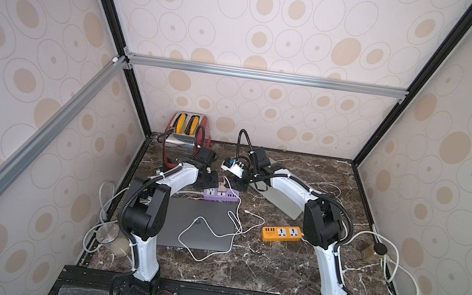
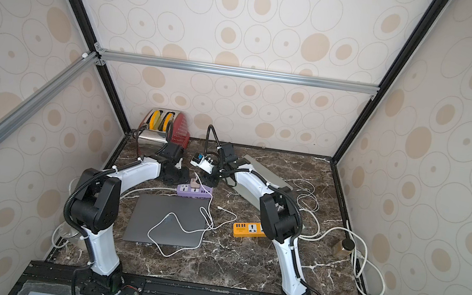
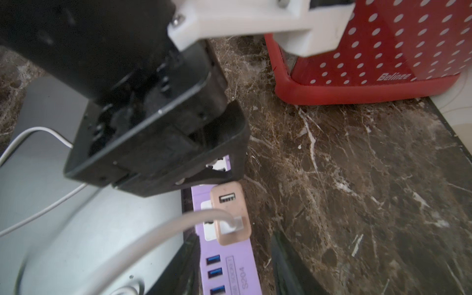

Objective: Unplug the laptop charger
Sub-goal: Remove the charging cable from the plug.

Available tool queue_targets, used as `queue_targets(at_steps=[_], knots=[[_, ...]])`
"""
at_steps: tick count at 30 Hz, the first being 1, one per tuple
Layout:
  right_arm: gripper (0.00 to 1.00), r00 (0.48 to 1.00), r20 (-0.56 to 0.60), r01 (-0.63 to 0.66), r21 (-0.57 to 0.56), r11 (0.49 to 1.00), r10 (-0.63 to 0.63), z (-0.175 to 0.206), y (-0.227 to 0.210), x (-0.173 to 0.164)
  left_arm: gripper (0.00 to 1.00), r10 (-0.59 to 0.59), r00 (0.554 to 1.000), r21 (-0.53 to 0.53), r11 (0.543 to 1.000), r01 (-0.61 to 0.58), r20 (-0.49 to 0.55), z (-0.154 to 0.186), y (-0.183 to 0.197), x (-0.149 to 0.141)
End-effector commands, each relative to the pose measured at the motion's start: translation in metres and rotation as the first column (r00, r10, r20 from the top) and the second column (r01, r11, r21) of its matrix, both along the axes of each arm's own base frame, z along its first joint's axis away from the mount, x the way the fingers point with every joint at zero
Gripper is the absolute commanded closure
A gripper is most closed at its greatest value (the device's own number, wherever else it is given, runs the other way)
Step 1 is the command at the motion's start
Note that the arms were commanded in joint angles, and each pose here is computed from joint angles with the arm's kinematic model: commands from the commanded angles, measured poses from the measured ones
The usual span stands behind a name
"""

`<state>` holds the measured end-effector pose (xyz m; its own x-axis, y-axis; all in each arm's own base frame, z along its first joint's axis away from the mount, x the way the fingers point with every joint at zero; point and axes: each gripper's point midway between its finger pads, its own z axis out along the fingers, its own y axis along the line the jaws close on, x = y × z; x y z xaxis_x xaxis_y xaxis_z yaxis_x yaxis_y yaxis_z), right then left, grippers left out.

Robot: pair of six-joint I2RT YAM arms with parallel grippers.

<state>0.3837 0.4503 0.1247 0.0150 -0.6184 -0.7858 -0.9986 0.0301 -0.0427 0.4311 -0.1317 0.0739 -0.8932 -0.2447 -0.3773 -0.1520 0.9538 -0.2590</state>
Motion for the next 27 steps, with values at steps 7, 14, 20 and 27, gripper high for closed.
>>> queue_targets(at_steps=[7, 14, 20, 27], knots=[[0.69, 0.998, -0.032, -0.052, 0.050, 0.997, 0.054, 0.002, 0.014, -0.006, 0.44, 0.009, 1.000, 0.006, 1.000, -0.009, -0.008, -0.001, 0.004, 0.000], [0.68, 0.996, -0.058, -0.064, 0.047, 0.997, 0.067, -0.005, 0.016, -0.010, 0.44, 0.017, 1.000, 0.003, 1.000, -0.017, 0.014, 0.008, 0.006, 0.003], [0.77, 0.995, -0.066, -0.066, 0.043, 0.997, 0.068, -0.009, 0.016, -0.011, 0.44, 0.020, 0.999, -0.026, 0.999, -0.019, 0.038, 0.017, 0.004, 0.007], [0.86, 0.996, -0.067, -0.064, 0.039, 0.997, 0.067, -0.010, 0.015, -0.012, 0.45, 0.023, 0.997, -0.055, 0.998, -0.019, 0.069, 0.025, 0.001, 0.008]])
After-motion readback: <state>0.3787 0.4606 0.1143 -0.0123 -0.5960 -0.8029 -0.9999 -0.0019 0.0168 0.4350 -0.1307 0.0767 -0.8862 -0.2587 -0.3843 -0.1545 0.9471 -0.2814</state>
